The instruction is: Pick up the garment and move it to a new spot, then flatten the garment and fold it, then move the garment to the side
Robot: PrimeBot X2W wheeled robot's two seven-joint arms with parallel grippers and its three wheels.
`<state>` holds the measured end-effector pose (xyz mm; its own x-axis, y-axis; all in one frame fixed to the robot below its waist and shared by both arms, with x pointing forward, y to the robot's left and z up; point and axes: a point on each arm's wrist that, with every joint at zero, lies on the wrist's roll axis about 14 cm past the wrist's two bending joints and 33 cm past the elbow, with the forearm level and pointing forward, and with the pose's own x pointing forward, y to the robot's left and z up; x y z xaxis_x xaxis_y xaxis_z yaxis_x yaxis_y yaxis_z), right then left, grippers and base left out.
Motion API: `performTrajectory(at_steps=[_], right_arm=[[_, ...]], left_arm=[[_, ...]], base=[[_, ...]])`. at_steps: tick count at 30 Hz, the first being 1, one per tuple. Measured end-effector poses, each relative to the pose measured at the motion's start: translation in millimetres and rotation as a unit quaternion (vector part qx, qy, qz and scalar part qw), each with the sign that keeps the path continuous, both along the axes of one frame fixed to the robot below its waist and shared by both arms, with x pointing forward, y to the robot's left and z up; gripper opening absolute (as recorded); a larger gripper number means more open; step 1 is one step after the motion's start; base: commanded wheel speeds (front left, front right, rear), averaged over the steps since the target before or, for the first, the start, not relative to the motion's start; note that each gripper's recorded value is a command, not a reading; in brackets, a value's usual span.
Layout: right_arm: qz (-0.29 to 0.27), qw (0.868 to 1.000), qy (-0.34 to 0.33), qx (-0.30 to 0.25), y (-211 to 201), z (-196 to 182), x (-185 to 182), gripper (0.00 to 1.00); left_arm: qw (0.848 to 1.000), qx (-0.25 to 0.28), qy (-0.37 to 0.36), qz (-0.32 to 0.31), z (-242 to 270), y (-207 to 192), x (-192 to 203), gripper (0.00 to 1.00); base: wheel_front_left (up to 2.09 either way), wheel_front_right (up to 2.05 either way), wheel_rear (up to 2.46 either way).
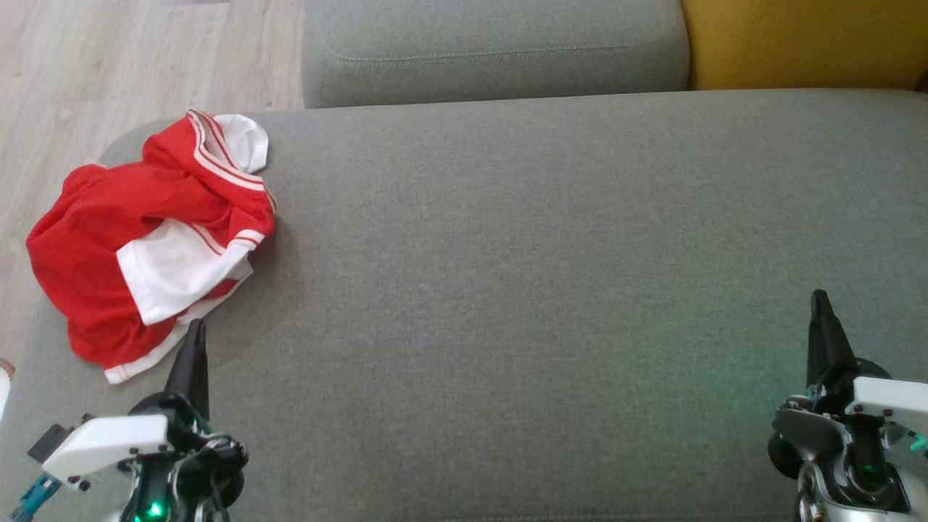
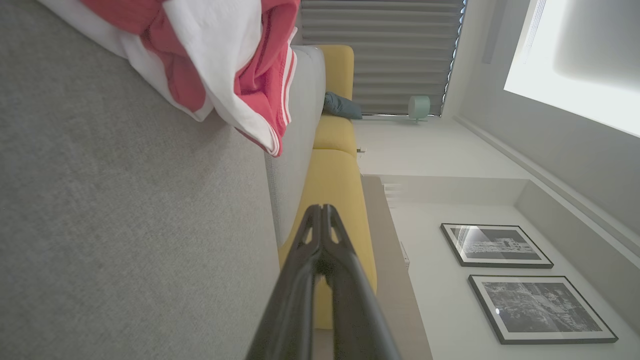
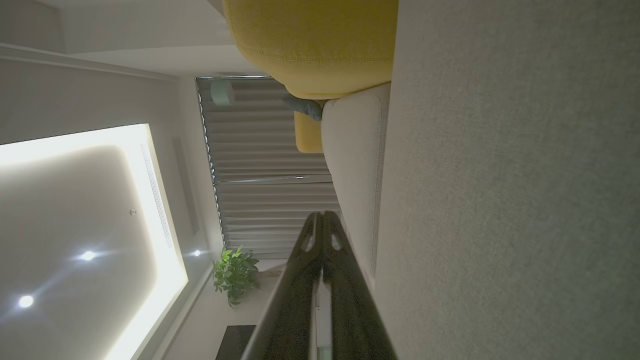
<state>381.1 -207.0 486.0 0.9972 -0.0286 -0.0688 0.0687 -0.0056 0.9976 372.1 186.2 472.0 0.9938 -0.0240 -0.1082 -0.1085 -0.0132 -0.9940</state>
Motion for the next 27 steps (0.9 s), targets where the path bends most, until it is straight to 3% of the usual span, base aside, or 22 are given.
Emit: performTrajectory(at_steps=[10,11,17,27], right_arm=[[0.0,1.0,0.0,0.0,0,0,0,0.0],[0.0,1.0,0.005,0.001,0,-3,-1,1.0],[-0.003,0.997,0.075,0.008,1,-49,-25,1.0],[0.009,0.997,0.074,-0.021,9,-47,-23,1.0]], left_arm=[[1.0,0.0,0.0,0.0,0,0,0,0.0],[1.0,-0.001,0.005,0.0,-3,0,-1,1.0],[0.996,-0.009,0.087,0.004,-54,-2,-33,1.0],[0.996,0.022,0.083,0.007,-51,-1,-29,1.0]], base=[[0.0,0.0,0.0],[0.0,0.0,0.0],[0.0,0.0,0.0],[0.0,0.0,0.0]])
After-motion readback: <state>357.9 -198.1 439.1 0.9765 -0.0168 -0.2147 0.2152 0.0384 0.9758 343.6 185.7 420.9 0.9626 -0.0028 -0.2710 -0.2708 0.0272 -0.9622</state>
